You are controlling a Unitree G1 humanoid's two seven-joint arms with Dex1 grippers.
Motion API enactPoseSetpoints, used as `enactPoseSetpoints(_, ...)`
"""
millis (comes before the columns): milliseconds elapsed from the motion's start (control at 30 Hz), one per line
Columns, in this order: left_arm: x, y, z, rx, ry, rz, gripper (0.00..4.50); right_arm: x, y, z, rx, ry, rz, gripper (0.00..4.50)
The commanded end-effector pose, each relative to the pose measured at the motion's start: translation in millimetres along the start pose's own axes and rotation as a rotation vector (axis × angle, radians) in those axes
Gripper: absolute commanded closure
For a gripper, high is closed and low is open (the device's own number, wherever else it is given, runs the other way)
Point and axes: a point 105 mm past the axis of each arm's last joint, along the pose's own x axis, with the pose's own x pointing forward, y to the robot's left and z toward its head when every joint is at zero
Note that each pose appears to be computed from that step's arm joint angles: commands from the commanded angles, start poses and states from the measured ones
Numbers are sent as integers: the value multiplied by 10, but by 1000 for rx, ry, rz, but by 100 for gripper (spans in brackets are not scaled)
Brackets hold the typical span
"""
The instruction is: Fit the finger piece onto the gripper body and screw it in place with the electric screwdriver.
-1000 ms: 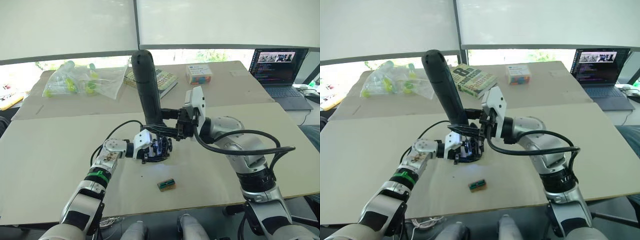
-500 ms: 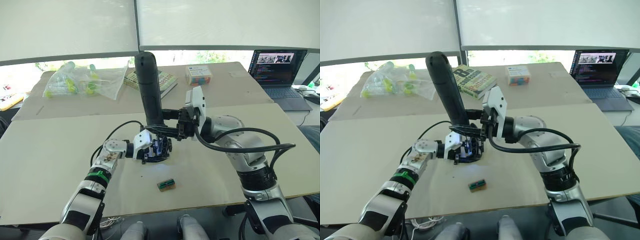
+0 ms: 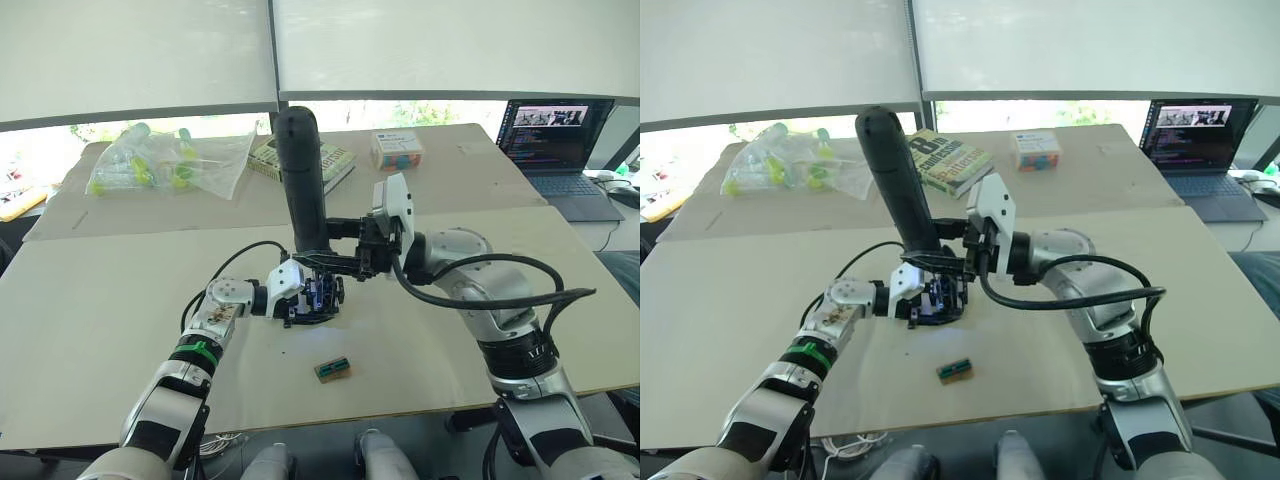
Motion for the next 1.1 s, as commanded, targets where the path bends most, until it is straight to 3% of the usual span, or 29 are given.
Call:
enactPoseSetpoints(33,-61,84,102,63,-4,15,216,-67,-66,152,-59,2,-19,259)
enactPoseSetpoints(200,-69,82,57,59,20,9,216,-79,-23,753,-115,-225,47,259)
enactPoseSetpoints(333,-78,74,-14,51,48,6,216,-110,41,972,-75,-269,115,259)
enactPoseSetpoints(567,-98,154,-15,13,57,38,216,-144,268,938,-19,-277,217,259)
enactPoseSetpoints(700,-313,167,-7,26,68,25,25,-231,496,820,35,-252,315,259)
enactPoseSetpoints(733,-379,160,-1,29,73,18,3,-260,539,780,43,-242,326,259)
enactPoseSetpoints(933,-733,15,146,56,77,-58,0,-358,692,548,63,-192,303,259)
enactPoseSetpoints(1100,-741,-460,344,24,29,-234,0,-342,711,373,48,-165,225,259)
